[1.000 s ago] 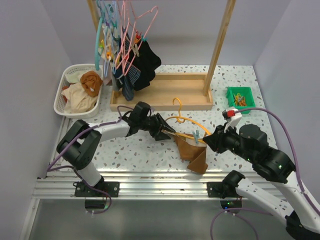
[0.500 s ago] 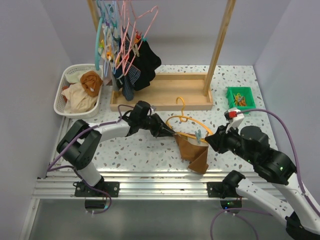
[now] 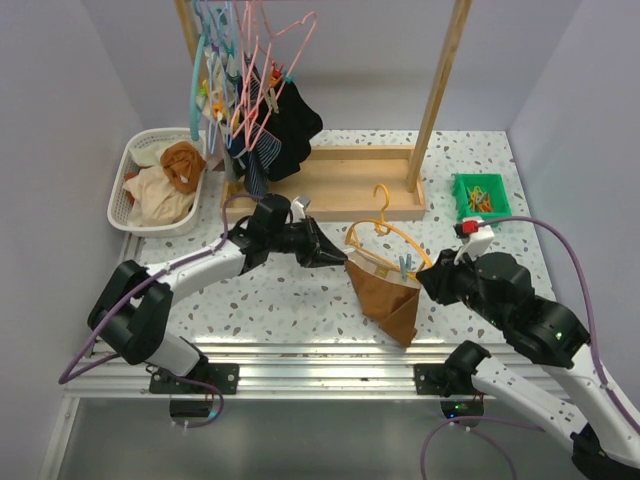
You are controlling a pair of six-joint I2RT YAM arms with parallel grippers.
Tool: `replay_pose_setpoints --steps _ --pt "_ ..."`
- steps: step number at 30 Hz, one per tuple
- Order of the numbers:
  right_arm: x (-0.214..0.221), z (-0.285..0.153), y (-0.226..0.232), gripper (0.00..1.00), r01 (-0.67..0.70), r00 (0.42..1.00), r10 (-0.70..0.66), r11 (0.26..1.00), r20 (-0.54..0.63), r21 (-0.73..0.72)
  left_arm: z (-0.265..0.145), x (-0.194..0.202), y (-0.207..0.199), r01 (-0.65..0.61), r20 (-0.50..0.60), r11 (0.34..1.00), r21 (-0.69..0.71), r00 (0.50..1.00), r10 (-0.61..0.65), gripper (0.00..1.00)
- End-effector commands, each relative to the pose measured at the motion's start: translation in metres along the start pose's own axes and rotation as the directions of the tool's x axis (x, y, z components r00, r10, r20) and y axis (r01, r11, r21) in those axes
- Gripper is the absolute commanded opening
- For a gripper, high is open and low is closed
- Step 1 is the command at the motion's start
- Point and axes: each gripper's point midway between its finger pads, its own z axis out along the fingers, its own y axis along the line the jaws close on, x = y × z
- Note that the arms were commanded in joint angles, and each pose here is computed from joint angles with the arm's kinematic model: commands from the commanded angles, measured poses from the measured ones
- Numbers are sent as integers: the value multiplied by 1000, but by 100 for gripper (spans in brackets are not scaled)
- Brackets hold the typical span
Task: Remove the underwear clipped to the hanger
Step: Remove the underwear from the hanger, then place the clamp at the center of the board, then adjust the underwear on the hanger.
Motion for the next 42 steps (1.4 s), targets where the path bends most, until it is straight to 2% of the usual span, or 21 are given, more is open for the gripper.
replay_pose_setpoints --steps 1,2,5,6,8,9,11,13,14,17,22,27,34,40,42 --pt "1 1 -3 0 -13 1000 13 1000 -4 22 -12 3 8 -81 -10 994 -80 997 80 0" --pt "1 1 -1 0 -10 1000 10 1000 -7 8 -13 3 19 -134 -20 984 -120 991 132 0" --pt "3 1 9 0 10 999 -11 999 -34 -42 -20 9 66 -158 -44 953 -258 987 152 1" --pt "2 2 11 0 13 999 -15 999 -37 -53 -23 9 77 -159 -40 943 -292 987 155 13" --pt "3 3 15 0 18 999 -21 997 -50 -69 -25 10 97 -166 -40 927 -336 986 161 24" --pt "3 4 16 0 21 998 -25 997 -52 -70 -25 9 101 -167 -36 924 -344 986 164 33" --pt "2 4 17 0 23 998 -28 997 -56 -75 -25 7 106 -161 -24 920 -357 986 163 43" --pt "-1 5 19 0 33 997 -38 996 -60 -80 -25 4 99 -169 -3 922 -347 984 179 54" --pt "-1 5 21 0 38 997 -43 996 -62 -86 -26 1 92 -171 12 926 -337 982 186 65" --pt "-3 7 23 0 52 996 -58 995 -70 -91 -31 -7 63 -180 60 934 -308 976 207 81" --pt "-6 9 28 0 60 995 -69 992 -74 -108 -35 -3 -3 -224 75 959 -173 968 239 89" --pt "-7 15 31 0 67 994 -76 991 -78 -116 -23 19 -38 -212 -2 977 -33 977 212 89" --pt "-9 19 25 0 84 994 -90 993 -70 -81 9 64 -72 -211 -126 976 61 968 217 89" --pt "-11 20 24 0 88 994 -93 993 -61 -76 18 65 -83 -190 -112 979 71 974 197 88" --pt "-10 20 24 0 92 993 -97 993 -64 -77 18 60 -88 -185 -76 980 74 979 190 88"
